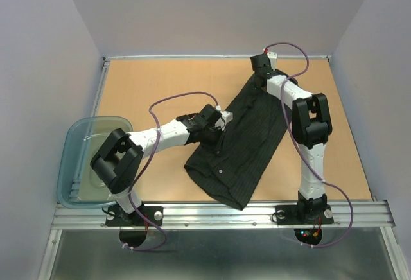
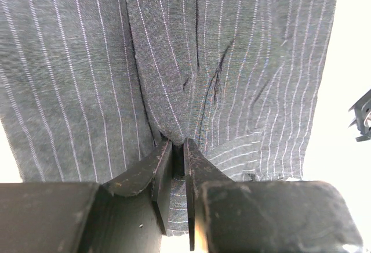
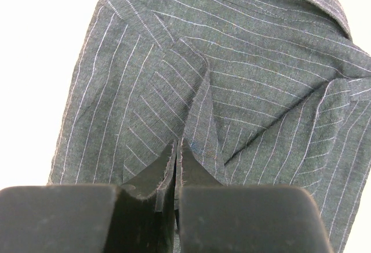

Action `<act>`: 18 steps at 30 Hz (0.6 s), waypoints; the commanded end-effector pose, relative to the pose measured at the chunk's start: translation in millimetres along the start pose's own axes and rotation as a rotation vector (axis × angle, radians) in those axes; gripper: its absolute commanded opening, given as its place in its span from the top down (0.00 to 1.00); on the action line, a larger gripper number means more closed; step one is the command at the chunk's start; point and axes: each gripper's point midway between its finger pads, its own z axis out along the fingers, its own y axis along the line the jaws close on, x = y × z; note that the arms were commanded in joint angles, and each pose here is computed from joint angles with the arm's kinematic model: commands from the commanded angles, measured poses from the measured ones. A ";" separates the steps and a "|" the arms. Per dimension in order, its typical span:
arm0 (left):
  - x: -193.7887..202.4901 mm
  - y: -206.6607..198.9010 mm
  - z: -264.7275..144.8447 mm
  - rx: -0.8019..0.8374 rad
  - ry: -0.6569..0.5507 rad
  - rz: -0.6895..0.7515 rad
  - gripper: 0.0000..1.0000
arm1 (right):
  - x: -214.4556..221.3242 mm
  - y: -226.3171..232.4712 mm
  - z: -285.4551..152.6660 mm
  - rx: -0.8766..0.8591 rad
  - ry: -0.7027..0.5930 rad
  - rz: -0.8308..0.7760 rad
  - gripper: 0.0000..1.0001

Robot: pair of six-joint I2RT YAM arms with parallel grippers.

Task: Fold and stack the long sleeve shirts
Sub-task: Fold the shirt

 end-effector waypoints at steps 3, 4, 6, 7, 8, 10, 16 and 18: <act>-28.1 -18.4 -34.9 -0.031 -0.100 0.069 0.76 | -53.2 -10.0 -20.3 -0.054 -0.084 0.141 0.99; -28.3 -21.6 -35.9 -0.028 -0.101 0.079 0.76 | -53.1 -11.8 -19.7 -0.055 -0.082 0.146 0.99; -31.0 -29.8 -38.8 -0.020 -0.111 0.112 0.76 | -54.0 -16.5 -18.3 -0.049 -0.082 0.157 0.99; -30.2 -36.0 -39.2 -0.014 -0.112 0.128 0.76 | -53.8 -18.5 -17.8 -0.050 -0.081 0.158 0.99; -32.2 -37.1 -40.0 -0.022 -0.118 0.129 0.76 | -53.5 -16.9 -17.7 -0.059 -0.079 0.158 0.99; -31.2 -39.0 -40.1 -0.028 -0.113 0.135 0.76 | -52.5 -17.4 -17.1 -0.061 -0.078 0.156 0.99; -28.5 -36.0 -42.0 -0.049 -0.116 0.114 0.76 | -51.0 -9.7 -15.2 -0.104 -0.078 0.151 0.99; -26.8 -34.1 -42.0 -0.056 -0.118 0.103 0.76 | -50.4 -6.7 -13.6 -0.115 -0.077 0.153 0.99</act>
